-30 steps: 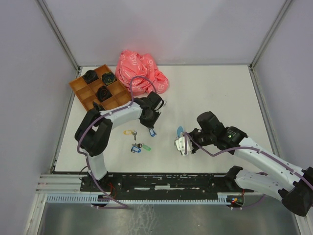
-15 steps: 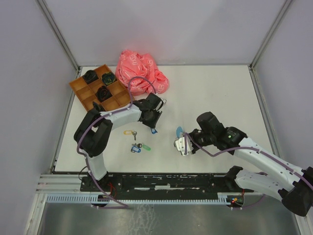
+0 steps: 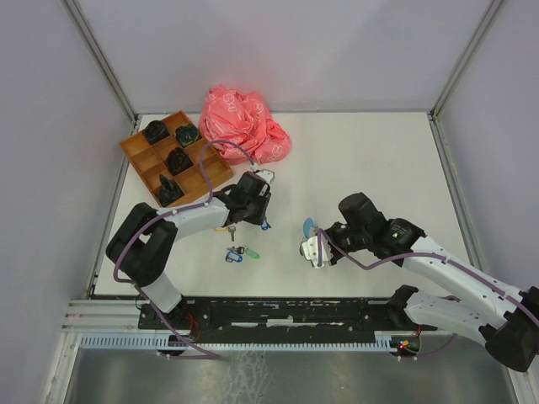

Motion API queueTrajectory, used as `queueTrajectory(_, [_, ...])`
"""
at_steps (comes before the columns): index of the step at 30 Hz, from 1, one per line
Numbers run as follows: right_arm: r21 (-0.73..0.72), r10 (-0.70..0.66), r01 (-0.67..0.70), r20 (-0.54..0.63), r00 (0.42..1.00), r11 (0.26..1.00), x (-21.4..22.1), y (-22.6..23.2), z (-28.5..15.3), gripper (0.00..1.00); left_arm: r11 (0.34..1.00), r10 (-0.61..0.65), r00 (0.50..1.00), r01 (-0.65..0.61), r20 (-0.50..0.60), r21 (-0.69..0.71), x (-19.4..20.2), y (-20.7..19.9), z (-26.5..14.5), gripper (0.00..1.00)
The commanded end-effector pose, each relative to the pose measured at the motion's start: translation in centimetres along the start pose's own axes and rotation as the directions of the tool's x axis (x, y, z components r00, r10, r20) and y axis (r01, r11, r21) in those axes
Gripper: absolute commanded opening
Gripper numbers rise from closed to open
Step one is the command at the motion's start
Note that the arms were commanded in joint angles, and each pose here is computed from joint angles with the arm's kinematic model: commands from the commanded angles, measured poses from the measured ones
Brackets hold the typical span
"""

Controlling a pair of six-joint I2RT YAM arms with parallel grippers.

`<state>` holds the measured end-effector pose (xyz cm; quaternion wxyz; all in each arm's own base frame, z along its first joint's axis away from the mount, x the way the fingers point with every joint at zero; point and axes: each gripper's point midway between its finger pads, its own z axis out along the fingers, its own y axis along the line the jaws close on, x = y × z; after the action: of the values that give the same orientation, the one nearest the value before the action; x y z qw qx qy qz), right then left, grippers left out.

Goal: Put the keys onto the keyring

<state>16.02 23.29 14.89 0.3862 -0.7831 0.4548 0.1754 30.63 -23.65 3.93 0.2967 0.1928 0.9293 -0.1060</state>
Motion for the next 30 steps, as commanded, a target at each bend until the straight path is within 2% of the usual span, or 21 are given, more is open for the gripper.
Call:
queueTrajectory(1, [0.031, -0.015, 0.014, 0.025, 1.000, 0.999, -0.9, -0.7, -0.3, 0.01, 0.999, -0.044, 0.981, 0.039, 0.189, 0.028, -3.0, -0.5, -0.5, 0.35])
queueTrajectory(12, [0.031, -0.015, 0.014, 0.023, 1.000, 0.999, -0.8, -0.7, -0.3, 0.01, 0.998, -0.006, 0.965, -0.010, 0.264, 0.059, -2.8, -0.7, 0.0, 0.32])
queueTrajectory(24, [0.030, -0.012, 0.012, 0.019, 1.000, 0.999, -0.8, -0.6, -0.4, 0.01, 0.999, 0.003, 0.968, -0.013, 0.250, 0.038, -2.4, -0.3, 0.7, 0.24])
queueTrajectory(30, [0.029, -0.013, 0.012, 0.021, 1.000, 0.999, -0.8, -0.6, -0.4, 0.01, 0.999, 0.007, 0.973, -0.016, 0.230, 0.037, -1.9, -0.3, 1.0, 0.23])
